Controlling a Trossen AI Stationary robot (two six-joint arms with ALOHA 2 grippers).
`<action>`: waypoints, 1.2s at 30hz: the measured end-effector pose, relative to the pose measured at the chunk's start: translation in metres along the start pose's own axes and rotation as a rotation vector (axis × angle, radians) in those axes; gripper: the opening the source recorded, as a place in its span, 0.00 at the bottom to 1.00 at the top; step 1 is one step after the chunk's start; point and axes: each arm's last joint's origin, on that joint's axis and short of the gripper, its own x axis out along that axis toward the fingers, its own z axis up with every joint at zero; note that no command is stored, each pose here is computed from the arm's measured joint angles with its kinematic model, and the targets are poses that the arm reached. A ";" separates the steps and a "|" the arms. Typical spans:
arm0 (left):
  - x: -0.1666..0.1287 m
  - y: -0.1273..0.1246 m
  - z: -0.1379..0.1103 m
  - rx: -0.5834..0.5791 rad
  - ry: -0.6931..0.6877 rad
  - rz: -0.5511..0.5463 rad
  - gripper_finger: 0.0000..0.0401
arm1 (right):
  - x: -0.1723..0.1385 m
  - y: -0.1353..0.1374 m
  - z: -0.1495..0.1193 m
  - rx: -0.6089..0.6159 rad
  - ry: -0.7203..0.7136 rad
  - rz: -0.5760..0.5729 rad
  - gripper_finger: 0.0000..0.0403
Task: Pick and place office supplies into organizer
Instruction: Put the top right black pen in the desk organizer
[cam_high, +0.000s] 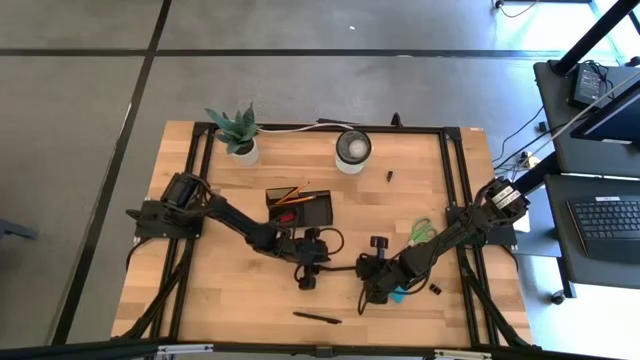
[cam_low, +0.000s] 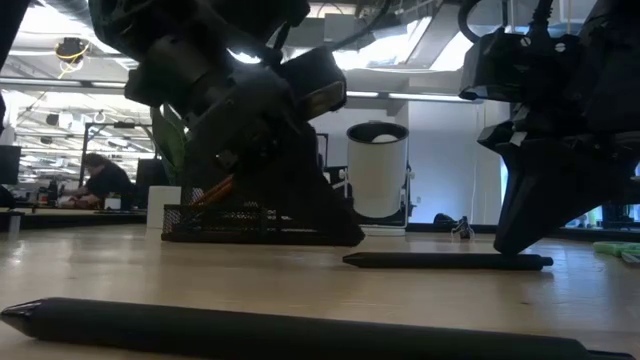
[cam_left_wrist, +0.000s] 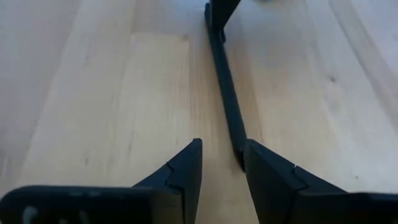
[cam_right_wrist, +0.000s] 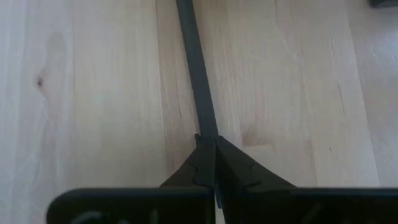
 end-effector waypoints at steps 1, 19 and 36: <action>0.001 0.000 -0.001 -0.006 0.004 -0.001 0.28 | 0.000 0.000 0.000 0.000 0.000 0.000 0.02; 0.009 -0.001 -0.009 -0.057 0.031 -0.013 0.22 | 0.000 0.000 0.001 0.051 -0.007 0.004 0.02; 0.009 -0.008 -0.009 -0.059 0.022 -0.079 0.25 | 0.001 -0.001 0.003 0.064 -0.013 0.008 0.02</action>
